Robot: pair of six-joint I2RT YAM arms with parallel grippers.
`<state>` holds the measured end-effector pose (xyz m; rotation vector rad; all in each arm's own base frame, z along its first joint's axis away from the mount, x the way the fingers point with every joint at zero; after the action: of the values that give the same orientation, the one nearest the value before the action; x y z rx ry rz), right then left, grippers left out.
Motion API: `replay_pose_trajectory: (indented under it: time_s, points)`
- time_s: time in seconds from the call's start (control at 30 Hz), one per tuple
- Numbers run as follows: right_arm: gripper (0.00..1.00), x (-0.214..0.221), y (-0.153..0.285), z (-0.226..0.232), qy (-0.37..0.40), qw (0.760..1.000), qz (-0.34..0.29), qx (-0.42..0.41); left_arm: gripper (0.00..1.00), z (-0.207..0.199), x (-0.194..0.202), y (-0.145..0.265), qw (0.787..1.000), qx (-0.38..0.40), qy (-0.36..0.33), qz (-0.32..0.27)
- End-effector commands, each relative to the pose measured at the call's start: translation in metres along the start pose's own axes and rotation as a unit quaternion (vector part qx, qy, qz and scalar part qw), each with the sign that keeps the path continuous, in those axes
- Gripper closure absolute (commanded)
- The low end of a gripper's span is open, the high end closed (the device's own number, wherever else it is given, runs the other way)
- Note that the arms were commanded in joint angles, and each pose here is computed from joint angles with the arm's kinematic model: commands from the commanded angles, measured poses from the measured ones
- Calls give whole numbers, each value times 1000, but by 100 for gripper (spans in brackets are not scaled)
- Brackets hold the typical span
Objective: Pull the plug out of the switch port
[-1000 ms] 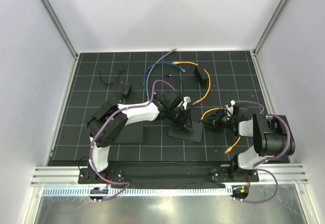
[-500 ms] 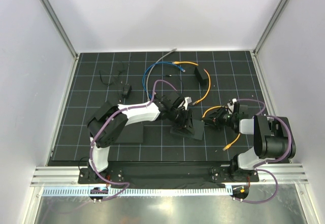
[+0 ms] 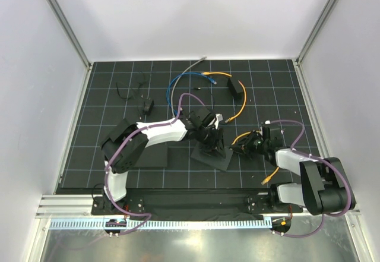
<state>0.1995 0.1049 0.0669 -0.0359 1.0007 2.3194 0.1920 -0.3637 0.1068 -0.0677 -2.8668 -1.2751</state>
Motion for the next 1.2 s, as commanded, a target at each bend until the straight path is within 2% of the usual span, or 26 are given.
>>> replay_pose_trajectory:
  time_s: [0.0,0.1,0.2,0.23,0.33,0.53,0.87,1.17]
  points:
    - [83,-2,2,13,49,998,36,-12,48,32,7,-6,998,-70,7,-7]
    - [77,-3,-1,16,80,994,68,-32,48,35,9,-6,997,-73,9,-4]
    - [64,-6,2,14,101,992,68,-44,48,36,11,-5,997,-74,9,-4]
    - [57,-6,3,12,102,991,67,-46,48,35,11,-4,997,-73,8,-5]
    - [50,-14,7,7,100,991,56,-68,48,37,12,-5,997,-75,9,-3]
    - [52,-21,10,-4,89,988,49,-115,48,37,14,-8,997,-74,7,2]
    - [61,-16,3,-8,85,984,59,-146,48,35,13,-10,998,-67,3,8]
    - [65,-13,0,-11,74,983,69,-151,48,35,14,-12,998,-67,2,10]
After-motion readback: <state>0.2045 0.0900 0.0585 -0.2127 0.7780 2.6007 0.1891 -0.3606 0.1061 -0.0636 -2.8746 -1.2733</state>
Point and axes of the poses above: each gripper's point midway between its finger pads, its own y axis back along the fingers, its own z axis along the line the jaws close on, x = y × z, the point moved 7 cm from there along y, back along the fingers, and after that the axes turned 15 degrees about y, right-handed, at the moved point
